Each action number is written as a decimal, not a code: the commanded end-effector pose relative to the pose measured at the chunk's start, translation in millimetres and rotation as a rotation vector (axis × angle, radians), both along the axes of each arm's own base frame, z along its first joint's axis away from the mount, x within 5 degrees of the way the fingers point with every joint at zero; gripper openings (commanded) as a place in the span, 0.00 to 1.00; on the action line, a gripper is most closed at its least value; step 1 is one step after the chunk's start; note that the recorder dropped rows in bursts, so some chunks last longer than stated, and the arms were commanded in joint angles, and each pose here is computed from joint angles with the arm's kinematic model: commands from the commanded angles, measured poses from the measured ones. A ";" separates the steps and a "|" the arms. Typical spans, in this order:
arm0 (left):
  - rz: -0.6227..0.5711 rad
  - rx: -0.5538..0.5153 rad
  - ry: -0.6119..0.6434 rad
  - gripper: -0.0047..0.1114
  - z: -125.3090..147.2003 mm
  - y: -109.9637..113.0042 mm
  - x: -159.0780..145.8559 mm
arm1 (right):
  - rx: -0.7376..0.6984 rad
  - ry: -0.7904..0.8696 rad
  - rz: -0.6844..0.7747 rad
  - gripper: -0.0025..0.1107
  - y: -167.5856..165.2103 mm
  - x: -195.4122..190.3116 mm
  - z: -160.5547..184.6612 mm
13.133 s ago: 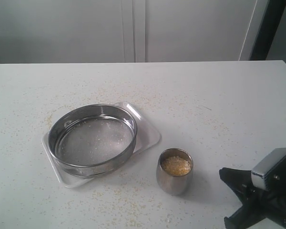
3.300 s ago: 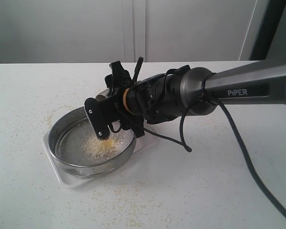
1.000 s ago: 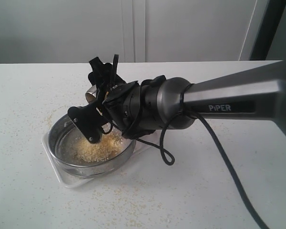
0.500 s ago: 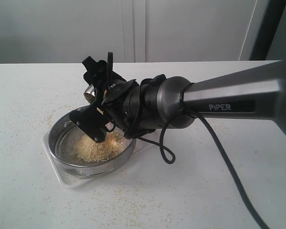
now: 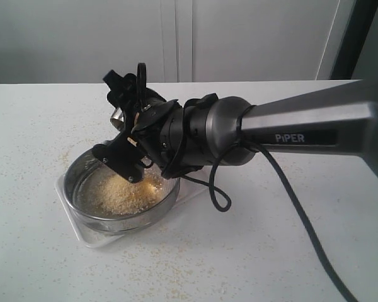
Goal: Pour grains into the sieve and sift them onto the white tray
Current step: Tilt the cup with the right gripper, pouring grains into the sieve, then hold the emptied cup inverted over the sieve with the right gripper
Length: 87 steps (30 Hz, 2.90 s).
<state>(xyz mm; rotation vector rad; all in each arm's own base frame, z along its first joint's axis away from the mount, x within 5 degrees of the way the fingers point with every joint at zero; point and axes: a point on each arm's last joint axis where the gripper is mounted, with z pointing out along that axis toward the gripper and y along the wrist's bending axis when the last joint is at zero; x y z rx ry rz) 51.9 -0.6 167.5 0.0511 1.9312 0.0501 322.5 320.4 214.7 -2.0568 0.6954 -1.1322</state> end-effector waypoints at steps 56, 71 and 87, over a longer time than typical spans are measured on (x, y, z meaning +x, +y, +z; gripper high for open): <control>0.002 -0.009 0.000 0.04 -1.0 -0.2 -0.2 | 0.063 -0.057 -0.083 0.02 -0.3 1.9 15.7; 0.002 -0.009 0.000 0.04 -1.0 -0.2 -0.2 | 0.089 -0.066 -0.113 0.02 -2.0 4.0 18.9; 0.002 -0.009 0.000 0.04 -1.0 -0.2 -0.2 | 0.143 -0.074 -0.180 0.02 -4.6 2.6 18.9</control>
